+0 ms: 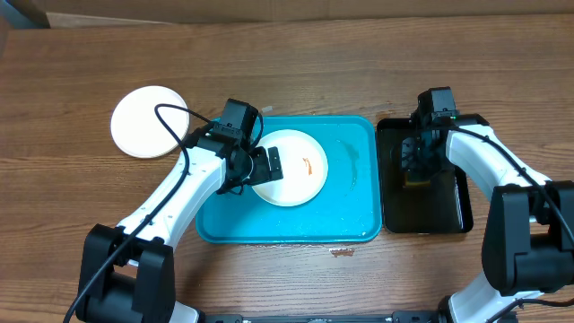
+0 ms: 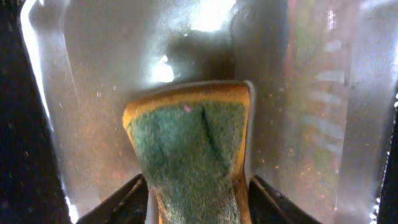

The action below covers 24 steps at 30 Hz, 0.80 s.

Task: Clean dirty plates on tray and stack at the side

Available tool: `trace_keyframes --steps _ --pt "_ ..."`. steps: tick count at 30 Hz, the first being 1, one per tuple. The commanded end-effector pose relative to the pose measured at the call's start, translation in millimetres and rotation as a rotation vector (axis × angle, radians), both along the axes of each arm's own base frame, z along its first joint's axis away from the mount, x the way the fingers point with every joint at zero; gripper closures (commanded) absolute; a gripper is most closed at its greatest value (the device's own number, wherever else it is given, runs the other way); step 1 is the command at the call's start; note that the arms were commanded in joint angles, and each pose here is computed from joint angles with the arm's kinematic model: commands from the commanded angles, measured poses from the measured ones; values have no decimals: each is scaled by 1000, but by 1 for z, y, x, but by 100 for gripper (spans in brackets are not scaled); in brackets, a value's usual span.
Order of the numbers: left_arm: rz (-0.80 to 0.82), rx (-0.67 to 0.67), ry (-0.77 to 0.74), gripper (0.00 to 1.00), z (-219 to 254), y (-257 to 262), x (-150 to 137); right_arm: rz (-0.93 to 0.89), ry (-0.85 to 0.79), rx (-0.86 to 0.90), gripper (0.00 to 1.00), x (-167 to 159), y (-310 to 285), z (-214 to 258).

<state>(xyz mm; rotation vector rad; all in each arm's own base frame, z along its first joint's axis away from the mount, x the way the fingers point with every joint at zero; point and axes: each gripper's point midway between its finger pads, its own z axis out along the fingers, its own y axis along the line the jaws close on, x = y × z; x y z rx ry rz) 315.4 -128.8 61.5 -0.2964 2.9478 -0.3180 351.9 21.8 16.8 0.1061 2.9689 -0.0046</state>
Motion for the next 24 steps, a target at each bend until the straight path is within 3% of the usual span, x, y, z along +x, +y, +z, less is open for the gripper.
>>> trace_keyframes --steps 1,3,6,16,21,23,24 --pt "-11 -6 -27 0 8 -2 6 1 10 -2 44 -3 -1 -1" --pt "-11 -7 -29 0 8 -2 6 0 17 -3 47 -5 -1 -1" --pt "-11 -11 -43 0 9 -3 9 0 28 -3 60 -8 -1 -2" --pt "-11 -16 -56 0 10 -4 12 0 35 -3 52 -10 -1 -2" --pt "-11 -16 -56 0 10 -4 12 0 31 -3 32 -9 -1 -2" --pt "-11 -16 -56 0 10 -4 12 0 24 -2 15 -7 -1 -1" --pt "-11 -16 -57 0 10 -4 13 0 19 -2 0 -6 -1 -1"
